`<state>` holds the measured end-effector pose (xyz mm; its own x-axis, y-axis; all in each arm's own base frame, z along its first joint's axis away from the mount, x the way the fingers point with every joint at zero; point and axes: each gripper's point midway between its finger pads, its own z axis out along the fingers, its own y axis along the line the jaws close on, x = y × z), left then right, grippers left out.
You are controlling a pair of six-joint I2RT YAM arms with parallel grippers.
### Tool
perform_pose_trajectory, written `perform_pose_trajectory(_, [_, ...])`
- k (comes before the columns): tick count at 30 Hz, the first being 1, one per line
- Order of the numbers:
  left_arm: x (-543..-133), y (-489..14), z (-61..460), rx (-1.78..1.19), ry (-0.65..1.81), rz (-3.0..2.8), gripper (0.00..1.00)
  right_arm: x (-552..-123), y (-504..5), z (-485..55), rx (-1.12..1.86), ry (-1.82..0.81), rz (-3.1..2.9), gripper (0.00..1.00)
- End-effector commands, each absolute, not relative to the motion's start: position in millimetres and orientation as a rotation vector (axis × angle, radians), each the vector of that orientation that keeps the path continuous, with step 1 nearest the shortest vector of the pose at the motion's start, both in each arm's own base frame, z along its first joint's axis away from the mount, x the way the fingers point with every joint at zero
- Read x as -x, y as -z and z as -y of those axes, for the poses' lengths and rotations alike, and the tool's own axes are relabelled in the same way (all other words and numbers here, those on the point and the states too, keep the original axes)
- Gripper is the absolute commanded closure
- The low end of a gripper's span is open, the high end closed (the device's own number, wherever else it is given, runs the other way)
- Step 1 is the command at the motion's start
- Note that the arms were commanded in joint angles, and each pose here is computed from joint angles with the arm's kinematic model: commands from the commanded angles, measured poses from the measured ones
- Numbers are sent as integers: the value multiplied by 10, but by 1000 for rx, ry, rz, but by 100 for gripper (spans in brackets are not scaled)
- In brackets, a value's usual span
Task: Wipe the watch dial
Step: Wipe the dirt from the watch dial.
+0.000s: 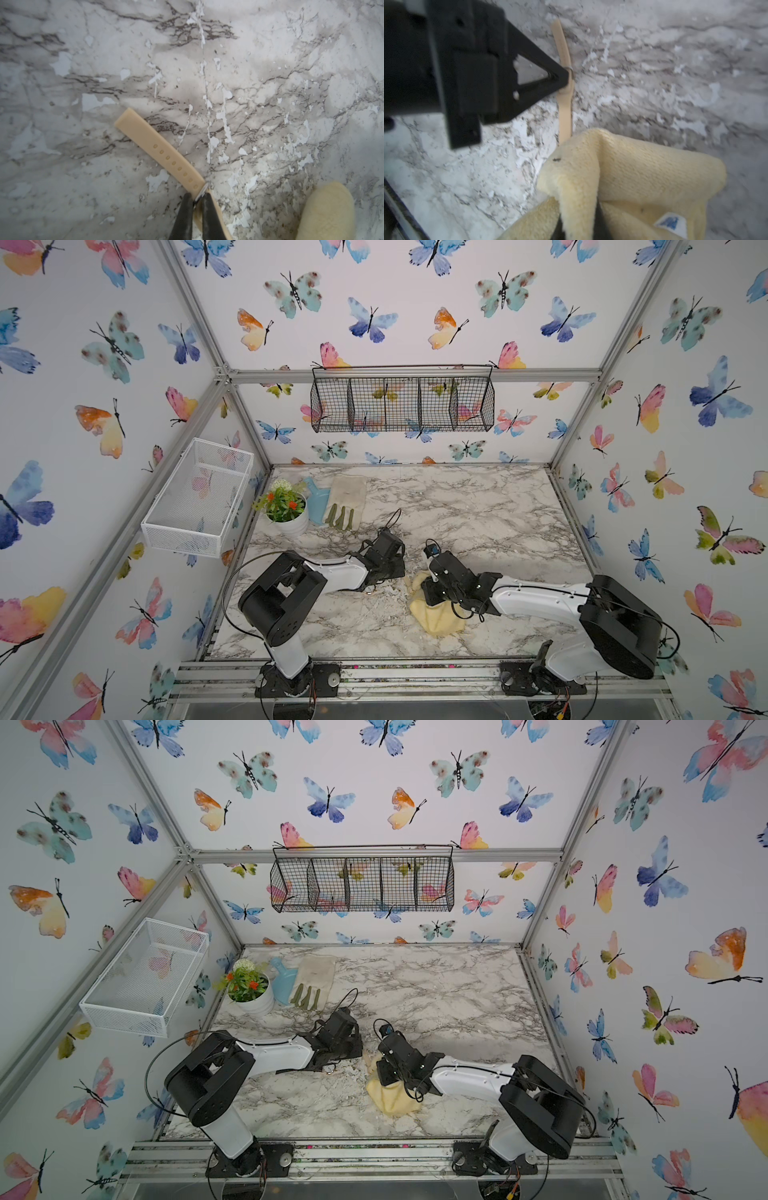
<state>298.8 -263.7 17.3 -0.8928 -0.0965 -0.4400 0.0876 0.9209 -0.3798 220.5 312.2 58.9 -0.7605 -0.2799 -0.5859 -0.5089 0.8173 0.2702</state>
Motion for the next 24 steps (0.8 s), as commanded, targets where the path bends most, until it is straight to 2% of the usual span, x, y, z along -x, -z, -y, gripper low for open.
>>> perform_pose_trajectory(1, [-2445,496,2229,-3,335,-2896,90,-2266,-573,-3379,659,-626,-2453,98])
perform_pose_trajectory(6, [-2438,477,2229,-1,337,-2893,90,-2272,-381,-3443,667,-628,-2488,98])
perform_pose_trajectory(14, [-2436,506,2180,0,309,-2893,90,-2009,-103,-2823,560,-516,-2563,98])
perform_pose_trajectory(20, [-2417,533,2151,4,304,-2896,91,-1898,-117,-2367,474,-419,-2571,98])
perform_pose_trajectory(24, [-2406,522,2175,3,318,-2896,91,-1978,-313,-2290,428,-423,-2514,98])
